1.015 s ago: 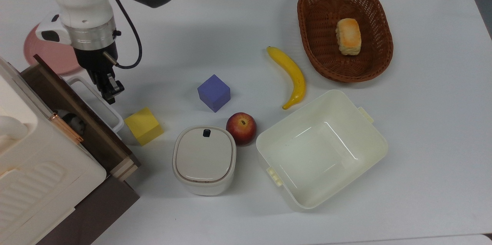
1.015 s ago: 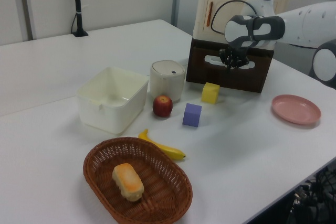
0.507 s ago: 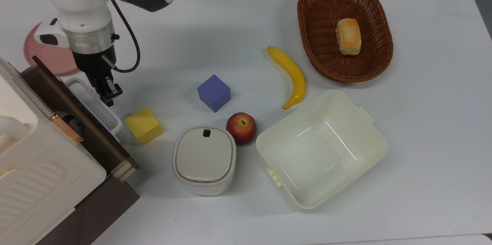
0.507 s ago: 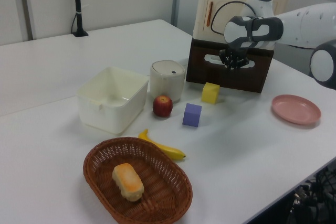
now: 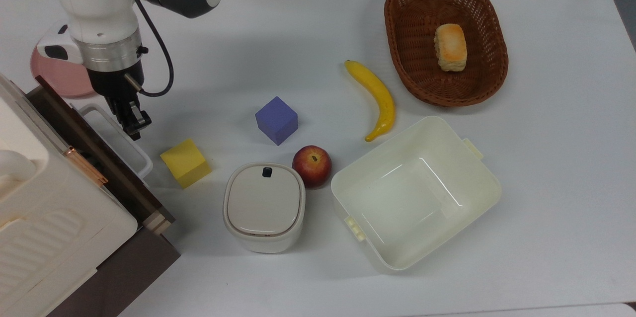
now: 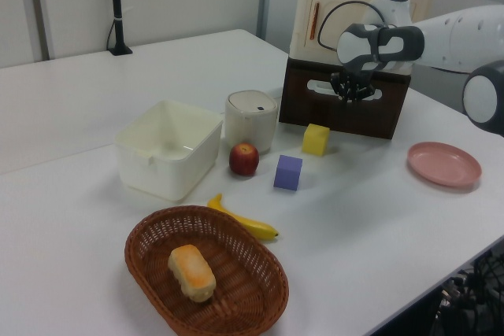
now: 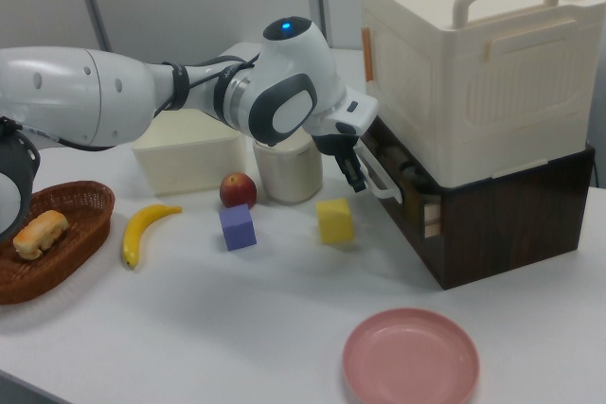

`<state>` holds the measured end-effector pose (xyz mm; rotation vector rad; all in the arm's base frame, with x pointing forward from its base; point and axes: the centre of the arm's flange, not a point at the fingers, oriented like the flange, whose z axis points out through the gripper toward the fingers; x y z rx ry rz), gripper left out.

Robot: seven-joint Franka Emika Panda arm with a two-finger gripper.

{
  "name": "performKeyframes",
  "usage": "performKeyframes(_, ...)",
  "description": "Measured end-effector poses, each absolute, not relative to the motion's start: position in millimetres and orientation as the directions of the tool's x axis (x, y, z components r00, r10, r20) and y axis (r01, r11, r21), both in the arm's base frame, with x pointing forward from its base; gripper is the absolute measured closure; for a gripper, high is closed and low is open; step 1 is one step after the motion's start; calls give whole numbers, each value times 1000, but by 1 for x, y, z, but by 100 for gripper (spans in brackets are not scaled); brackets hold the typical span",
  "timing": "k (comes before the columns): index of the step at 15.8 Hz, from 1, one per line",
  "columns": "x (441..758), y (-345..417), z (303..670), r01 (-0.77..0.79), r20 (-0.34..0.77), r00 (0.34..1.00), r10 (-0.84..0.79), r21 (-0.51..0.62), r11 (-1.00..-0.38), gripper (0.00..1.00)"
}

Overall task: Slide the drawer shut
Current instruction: 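Push the drawer front inward into the wooden cabinet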

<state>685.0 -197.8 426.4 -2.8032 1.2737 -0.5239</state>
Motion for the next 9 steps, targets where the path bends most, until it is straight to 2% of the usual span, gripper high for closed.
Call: performKeyframes(9, 690, -206, 430, -737, 304, 594, -745, -163, -655, 99)
